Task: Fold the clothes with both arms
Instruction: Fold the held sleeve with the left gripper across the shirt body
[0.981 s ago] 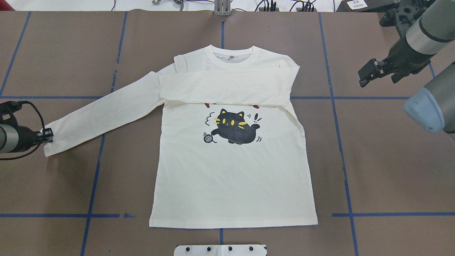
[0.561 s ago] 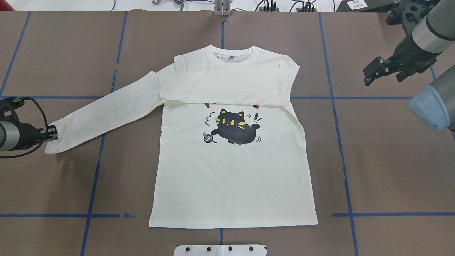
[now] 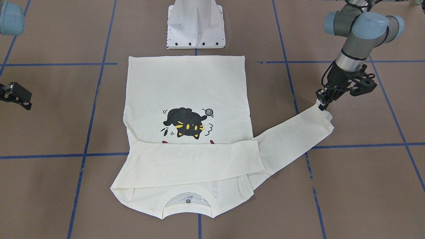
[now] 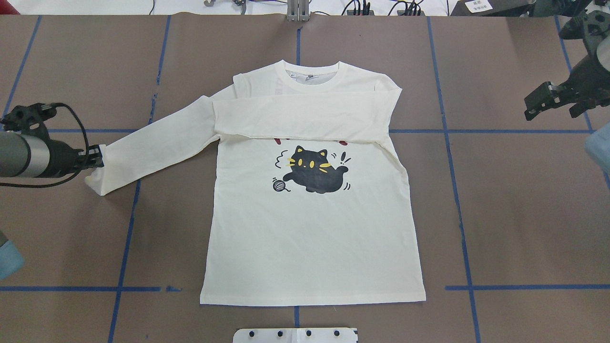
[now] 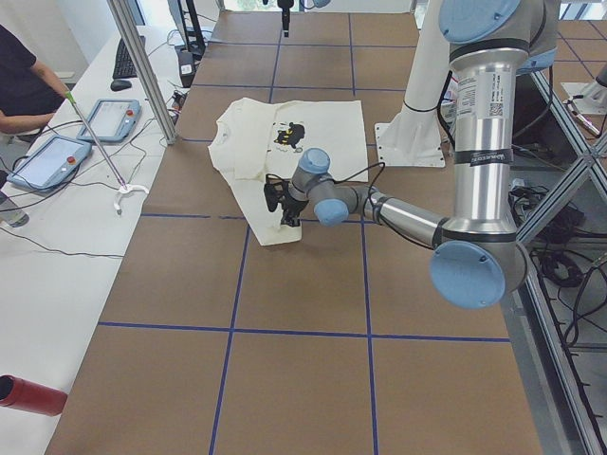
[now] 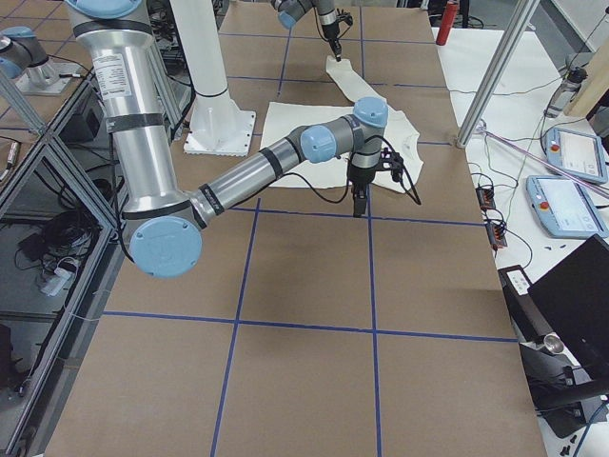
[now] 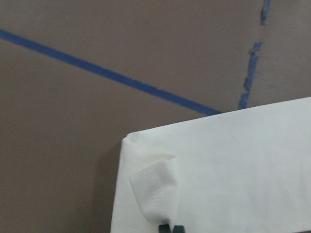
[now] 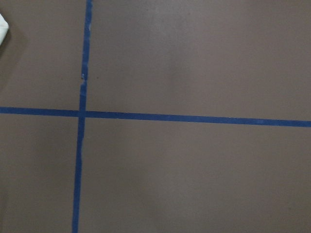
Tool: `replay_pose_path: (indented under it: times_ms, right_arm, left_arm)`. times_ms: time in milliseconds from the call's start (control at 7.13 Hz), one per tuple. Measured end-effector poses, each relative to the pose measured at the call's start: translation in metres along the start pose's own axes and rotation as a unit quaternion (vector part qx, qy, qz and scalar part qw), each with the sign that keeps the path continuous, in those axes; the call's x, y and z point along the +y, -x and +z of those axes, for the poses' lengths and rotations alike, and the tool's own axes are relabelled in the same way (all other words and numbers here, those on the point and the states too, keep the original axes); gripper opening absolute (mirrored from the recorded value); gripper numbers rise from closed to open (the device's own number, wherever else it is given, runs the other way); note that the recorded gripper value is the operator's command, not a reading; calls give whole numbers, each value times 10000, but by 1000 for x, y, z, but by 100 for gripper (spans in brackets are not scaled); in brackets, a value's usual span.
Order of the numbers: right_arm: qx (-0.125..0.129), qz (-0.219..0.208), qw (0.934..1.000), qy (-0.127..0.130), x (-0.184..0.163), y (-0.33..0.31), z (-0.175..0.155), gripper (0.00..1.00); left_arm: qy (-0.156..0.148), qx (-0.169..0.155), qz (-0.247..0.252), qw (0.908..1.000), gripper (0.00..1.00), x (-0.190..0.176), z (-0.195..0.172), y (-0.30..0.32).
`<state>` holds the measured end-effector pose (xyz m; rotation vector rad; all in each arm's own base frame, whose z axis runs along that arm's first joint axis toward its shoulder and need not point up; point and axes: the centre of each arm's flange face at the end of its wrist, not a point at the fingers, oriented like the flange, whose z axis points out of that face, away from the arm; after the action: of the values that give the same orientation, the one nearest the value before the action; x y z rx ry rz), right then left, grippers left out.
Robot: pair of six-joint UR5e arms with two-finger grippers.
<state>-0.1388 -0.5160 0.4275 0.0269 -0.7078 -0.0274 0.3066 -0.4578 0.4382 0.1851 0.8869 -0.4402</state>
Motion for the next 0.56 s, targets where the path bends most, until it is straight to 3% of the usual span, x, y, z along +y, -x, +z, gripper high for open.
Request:
replay_pose_path:
  times_ms: [280,561]
  right_arm:
    - [148,7,9998,113,18,-48,8,100]
    - [214,84,9996,163,30,-79,16,100]
  left_arm:
    - [-111,-121,191,9997,0,-37,-34,-135]
    - [-245,346,337,9985,0,-54,-79,-242]
